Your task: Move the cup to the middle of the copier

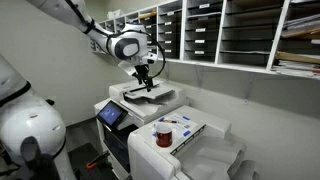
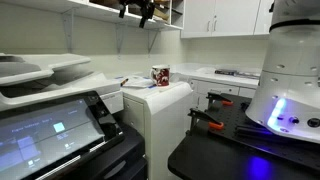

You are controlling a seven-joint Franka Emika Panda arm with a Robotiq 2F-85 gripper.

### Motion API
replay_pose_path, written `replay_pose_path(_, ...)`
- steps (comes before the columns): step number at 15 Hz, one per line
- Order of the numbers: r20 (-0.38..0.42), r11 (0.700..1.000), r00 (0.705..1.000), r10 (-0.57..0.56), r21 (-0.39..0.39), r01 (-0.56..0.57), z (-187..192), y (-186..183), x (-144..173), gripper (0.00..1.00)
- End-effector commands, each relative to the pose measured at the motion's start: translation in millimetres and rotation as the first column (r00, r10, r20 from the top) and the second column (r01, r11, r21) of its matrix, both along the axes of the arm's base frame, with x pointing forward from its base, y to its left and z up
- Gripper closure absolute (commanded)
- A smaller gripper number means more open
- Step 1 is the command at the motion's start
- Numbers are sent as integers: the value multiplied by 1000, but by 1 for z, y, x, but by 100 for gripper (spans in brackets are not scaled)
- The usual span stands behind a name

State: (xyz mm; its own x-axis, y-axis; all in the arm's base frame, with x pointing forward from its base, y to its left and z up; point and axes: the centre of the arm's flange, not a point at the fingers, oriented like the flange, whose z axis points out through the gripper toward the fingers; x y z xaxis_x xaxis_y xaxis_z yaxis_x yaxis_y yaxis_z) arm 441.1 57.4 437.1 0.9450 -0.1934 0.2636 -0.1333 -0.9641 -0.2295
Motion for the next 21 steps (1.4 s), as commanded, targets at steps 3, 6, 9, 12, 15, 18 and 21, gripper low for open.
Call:
replay_pose_path(3, 0, 1000, 1000, 0, 0, 0, 0, 0, 0, 0)
replay_pose_path(6, -50, 997, 998, -26, -72, 22, -15, -9, 5, 0)
replay_pose_path(9, -99, 987, 991, -87, -143, 72, -49, -35, 14, 0)
replay_pose_path(12, -164, 977, 976, -144, -181, 114, -98, -60, 23, 0)
replay_pose_path(15, -211, 964, 951, -227, -189, 189, -134, -71, 33, 0)
replay_pose_path(18, -218, 932, 915, -339, -211, 295, -153, -75, 43, 0)
replay_pose_path(21, -228, 901, 882, -412, -243, 359, -160, -86, 52, 0)
